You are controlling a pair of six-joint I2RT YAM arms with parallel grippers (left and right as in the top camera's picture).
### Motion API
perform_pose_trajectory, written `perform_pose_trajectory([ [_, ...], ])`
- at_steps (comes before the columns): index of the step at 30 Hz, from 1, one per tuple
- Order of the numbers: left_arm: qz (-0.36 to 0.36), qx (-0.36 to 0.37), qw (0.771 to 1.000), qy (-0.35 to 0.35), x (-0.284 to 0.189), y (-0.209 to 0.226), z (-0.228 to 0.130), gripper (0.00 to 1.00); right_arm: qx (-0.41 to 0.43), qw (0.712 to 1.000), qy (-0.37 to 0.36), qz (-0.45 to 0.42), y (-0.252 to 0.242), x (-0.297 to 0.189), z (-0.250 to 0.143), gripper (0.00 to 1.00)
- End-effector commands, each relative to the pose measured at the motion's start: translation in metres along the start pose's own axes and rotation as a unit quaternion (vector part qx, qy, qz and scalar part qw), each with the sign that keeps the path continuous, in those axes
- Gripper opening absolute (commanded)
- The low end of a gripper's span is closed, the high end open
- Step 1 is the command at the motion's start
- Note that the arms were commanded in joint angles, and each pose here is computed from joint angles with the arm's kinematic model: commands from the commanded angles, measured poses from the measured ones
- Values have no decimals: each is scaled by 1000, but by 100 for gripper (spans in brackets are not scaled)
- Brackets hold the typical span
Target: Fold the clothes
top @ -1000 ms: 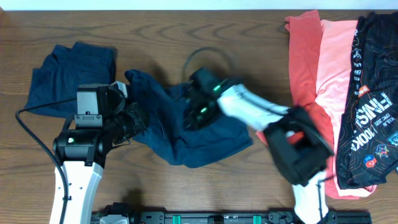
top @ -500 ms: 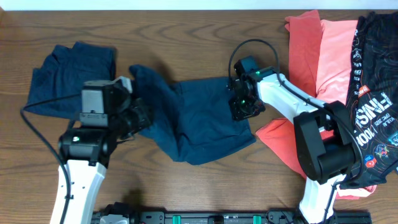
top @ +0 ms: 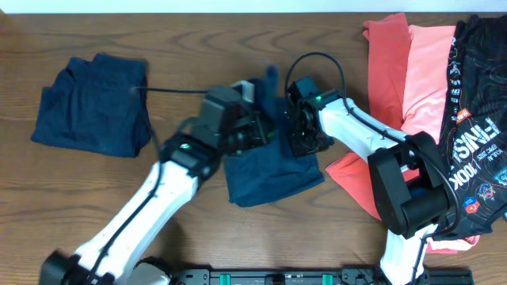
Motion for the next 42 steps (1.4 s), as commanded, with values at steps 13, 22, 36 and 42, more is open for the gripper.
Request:
perform_pose_trajectory([
  [13, 141, -62, 984, -85, -14, 81, 52, 63, 83, 982, -160, 61, -55, -152, 8, 57],
  [22, 183, -96, 978, -29, 35, 130, 45, 84, -25, 989, -75, 127, 5, -106, -7, 58],
  [36, 112, -58, 992, 9, 78, 148, 44, 6, -4, 996, -32, 86, 16, -67, -12, 59],
  [42, 105, -22, 991, -81, 28, 149, 95, 6, 25, 997, -16, 72, 2, -68, -15, 58],
])
Point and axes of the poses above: each gripper's point midway between its finger pads, its own x axis out along the fingers, its own y axis along the line the jaws close on, z = x × y, the point moved 9 cm from there along -x, back along the fingers, and after that the axes turned 1 degree about x, right-handed, at the moved point
